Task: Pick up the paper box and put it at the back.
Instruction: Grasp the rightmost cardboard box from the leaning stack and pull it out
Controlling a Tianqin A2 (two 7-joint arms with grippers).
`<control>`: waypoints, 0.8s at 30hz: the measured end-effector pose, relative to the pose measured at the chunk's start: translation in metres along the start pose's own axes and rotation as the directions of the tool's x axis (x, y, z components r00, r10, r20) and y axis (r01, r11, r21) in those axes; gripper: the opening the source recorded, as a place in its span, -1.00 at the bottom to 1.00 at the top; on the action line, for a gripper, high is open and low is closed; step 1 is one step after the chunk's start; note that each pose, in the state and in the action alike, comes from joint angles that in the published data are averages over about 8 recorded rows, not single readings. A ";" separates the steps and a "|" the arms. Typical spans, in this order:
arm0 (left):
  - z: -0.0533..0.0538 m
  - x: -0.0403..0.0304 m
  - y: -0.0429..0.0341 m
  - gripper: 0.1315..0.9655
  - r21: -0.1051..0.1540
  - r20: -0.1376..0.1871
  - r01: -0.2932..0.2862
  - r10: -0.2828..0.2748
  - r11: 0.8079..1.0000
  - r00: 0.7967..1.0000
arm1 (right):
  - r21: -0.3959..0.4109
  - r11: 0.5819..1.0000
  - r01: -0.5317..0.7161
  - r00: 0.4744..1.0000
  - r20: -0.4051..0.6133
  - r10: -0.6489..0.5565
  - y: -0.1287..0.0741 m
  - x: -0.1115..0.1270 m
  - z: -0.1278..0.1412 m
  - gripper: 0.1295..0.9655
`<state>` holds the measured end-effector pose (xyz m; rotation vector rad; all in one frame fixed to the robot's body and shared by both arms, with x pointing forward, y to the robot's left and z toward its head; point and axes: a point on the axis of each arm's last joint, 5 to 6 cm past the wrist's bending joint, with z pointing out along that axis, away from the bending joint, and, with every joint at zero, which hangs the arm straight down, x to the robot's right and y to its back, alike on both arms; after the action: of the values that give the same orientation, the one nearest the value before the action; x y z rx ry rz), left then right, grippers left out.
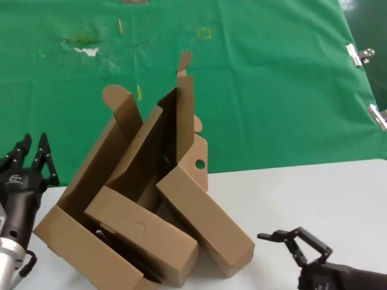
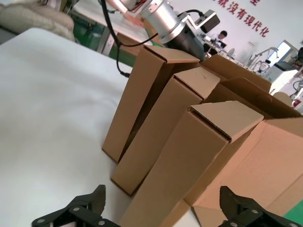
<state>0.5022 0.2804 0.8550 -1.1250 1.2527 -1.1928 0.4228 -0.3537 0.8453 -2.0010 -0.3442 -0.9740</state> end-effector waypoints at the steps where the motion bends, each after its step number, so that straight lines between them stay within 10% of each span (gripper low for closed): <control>1: 0.000 0.0000 0.0000 -0.58 0.000 0.000 0.000 0.000 1.000 1.000 | 0.005 1.000 -0.009 1.000 0.000 0.009 0.001 -0.001 0.003 0.77; 24: 0.000 0.0000 0.0000 -0.98 0.000 0.000 0.000 0.000 1.000 1.000 | 0.014 0.997 -0.078 0.997 -0.016 0.078 0.010 -0.010 0.025 -0.36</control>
<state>0.5022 0.2804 0.8550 -1.1250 1.2527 -1.1928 0.4345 -0.3381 0.8240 -1.9781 -0.2608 -0.9361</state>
